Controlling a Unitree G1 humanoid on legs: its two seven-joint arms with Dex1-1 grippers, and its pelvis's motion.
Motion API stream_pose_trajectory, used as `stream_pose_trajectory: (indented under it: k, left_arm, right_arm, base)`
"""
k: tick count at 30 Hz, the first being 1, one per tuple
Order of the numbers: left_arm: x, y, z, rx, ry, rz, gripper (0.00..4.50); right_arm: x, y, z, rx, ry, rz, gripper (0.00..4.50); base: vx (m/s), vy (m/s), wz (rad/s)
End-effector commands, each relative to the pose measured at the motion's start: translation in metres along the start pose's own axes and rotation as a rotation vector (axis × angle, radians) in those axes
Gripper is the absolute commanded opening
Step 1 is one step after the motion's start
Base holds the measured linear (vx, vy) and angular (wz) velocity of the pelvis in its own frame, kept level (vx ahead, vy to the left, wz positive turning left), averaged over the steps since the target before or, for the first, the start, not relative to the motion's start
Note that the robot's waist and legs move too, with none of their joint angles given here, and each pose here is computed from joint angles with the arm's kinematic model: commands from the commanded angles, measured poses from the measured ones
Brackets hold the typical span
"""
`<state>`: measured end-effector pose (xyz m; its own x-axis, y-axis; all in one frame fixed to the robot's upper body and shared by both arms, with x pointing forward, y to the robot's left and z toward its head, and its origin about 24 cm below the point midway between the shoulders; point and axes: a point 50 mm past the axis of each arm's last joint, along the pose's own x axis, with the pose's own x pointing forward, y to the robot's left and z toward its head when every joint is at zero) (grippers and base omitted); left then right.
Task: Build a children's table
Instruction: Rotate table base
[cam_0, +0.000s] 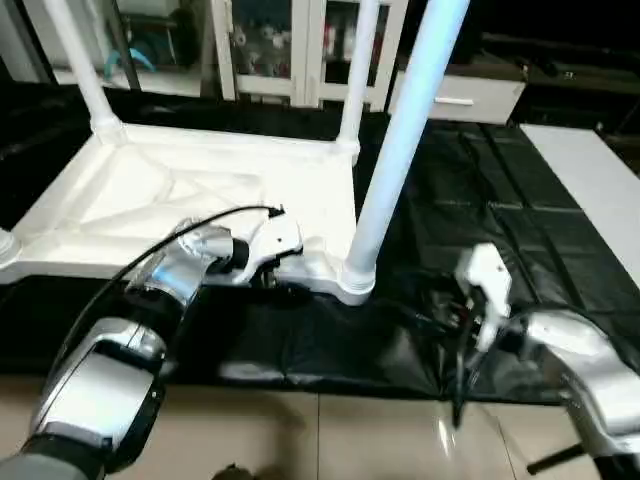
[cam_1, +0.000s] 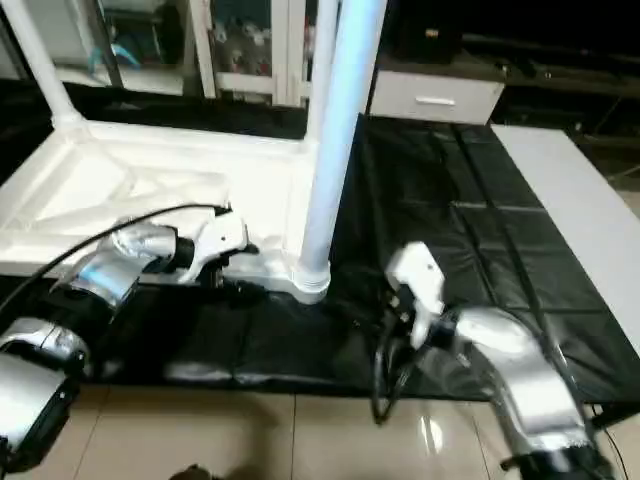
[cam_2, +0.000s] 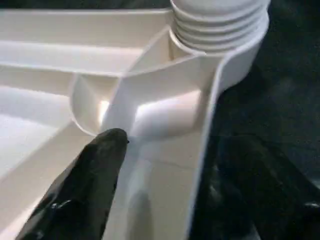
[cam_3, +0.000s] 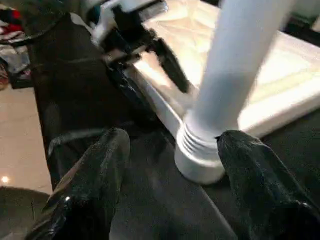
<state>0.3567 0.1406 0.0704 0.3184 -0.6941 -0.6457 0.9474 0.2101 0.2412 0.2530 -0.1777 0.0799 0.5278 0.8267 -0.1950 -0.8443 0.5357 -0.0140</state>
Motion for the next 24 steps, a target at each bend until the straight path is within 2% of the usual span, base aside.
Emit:
stream_pose_trajectory:
  k: [1,3,4,7,9,10,18,24]
  left_arm:
    - [0.001,0.002,0.005,0.036,0.009,-0.004,3.31]
    - [0.001,0.002,0.002,0.036,0.022,0.009,3.19]
    - [0.002,0.002,-0.001,0.028,0.032,0.021,3.07]
    - [0.003,0.002,-0.002,0.028,0.042,0.025,2.87]
    - [0.004,0.002,-0.002,0.026,0.043,0.032,2.73]
    - [0.004,0.002,-0.002,0.027,0.042,0.033,2.48]
    - [0.005,0.002,-0.004,0.015,0.033,0.050,1.82]
    - [0.008,-0.002,-0.005,0.026,0.047,0.002,1.24]
  right_arm:
    - [-0.007,-0.006,0.006,-0.017,-0.005,-0.051,3.15]
    - [-0.010,-0.013,0.005,-0.011,-0.002,-0.119,3.15]
    - [-0.012,-0.022,0.004,-0.009,0.003,-0.203,3.15]
    - [-0.012,-0.026,0.004,-0.007,-0.002,-0.243,3.15]
    - [-0.012,-0.026,0.005,-0.003,-0.011,-0.252,3.15]
    - [-0.011,-0.026,0.006,-0.001,-0.014,-0.253,3.15]
    - [-0.004,-0.024,0.006,0.002,-0.019,-0.248,3.15]
    - [-0.001,-0.023,0.005,0.000,-0.012,-0.244,3.15]
  base:
    - [0.000,0.000,0.00]
    - [0.000,0.000,0.00]
    - [0.000,0.000,0.00]
    - [0.000,0.000,0.00]
    - [0.000,0.000,0.00]
    - [0.000,0.000,0.00]
    - [0.000,0.000,0.00]
    - [0.000,0.000,0.00]
